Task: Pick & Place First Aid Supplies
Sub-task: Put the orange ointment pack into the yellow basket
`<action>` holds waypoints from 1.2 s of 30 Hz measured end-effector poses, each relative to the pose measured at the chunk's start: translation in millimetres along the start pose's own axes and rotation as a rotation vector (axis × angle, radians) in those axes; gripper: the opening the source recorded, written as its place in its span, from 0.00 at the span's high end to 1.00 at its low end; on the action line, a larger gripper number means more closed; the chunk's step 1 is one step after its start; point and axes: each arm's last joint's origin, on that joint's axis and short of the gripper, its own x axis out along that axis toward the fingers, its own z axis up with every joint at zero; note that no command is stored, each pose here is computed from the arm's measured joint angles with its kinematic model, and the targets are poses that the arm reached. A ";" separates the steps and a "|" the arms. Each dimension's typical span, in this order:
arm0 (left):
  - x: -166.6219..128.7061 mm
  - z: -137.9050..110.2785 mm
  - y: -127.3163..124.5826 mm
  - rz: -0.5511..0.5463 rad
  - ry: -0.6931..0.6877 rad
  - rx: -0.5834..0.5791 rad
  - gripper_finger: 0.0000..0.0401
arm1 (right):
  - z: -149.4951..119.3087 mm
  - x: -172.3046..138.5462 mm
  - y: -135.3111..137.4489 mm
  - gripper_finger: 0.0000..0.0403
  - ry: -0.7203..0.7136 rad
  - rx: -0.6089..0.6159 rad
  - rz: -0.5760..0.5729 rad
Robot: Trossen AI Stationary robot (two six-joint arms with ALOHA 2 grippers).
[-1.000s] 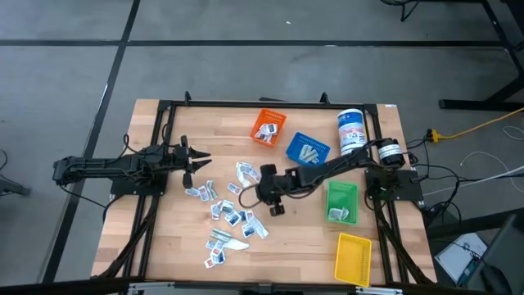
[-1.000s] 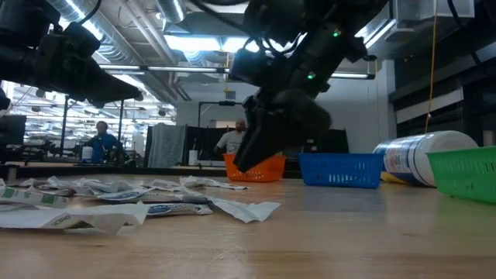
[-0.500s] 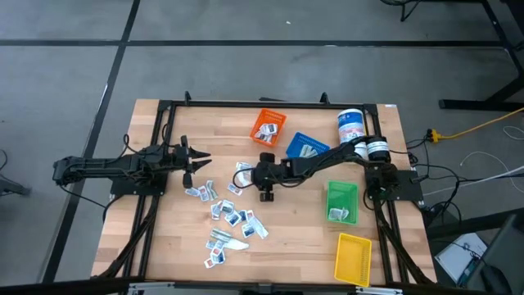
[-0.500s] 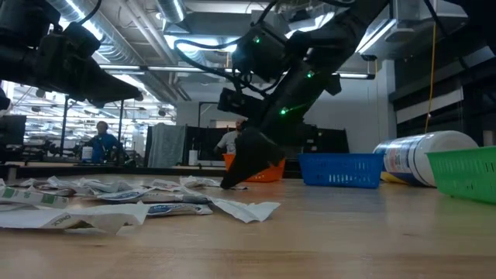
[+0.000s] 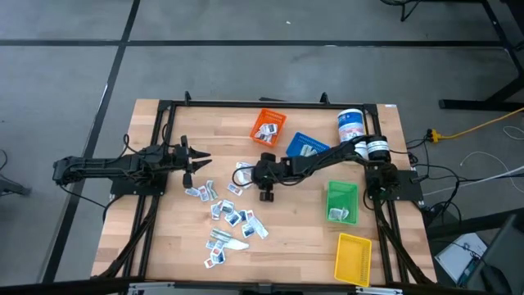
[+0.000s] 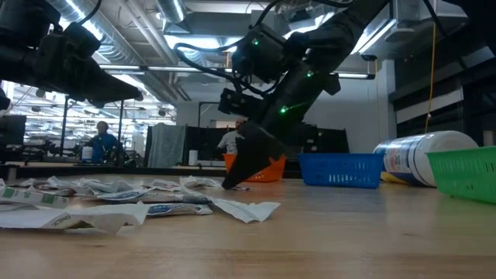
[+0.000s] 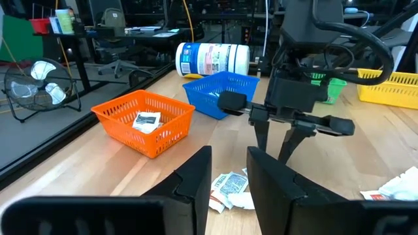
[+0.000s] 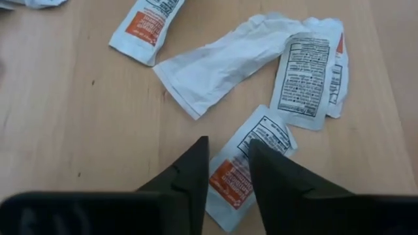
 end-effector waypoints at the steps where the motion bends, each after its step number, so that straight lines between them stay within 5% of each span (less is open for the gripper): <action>1: 0.0 0.0 0.0 0.000 0.000 0.000 0.77 | 0.0 -0.6 0.2 0.78 0.001 -0.002 0.009; 10: 0.0 0.1 0.0 0.000 0.000 0.000 0.77 | -1.3 -6.3 4.8 0.98 0.031 -0.019 0.047; 19: 0.0 0.0 0.0 0.000 0.000 0.000 0.77 | 6.3 -33.8 24.5 0.98 0.129 -0.065 0.083; 36: 0.0 0.0 0.0 0.000 0.000 0.000 0.77 | 9.8 -89.7 79.2 0.98 0.250 -0.004 0.508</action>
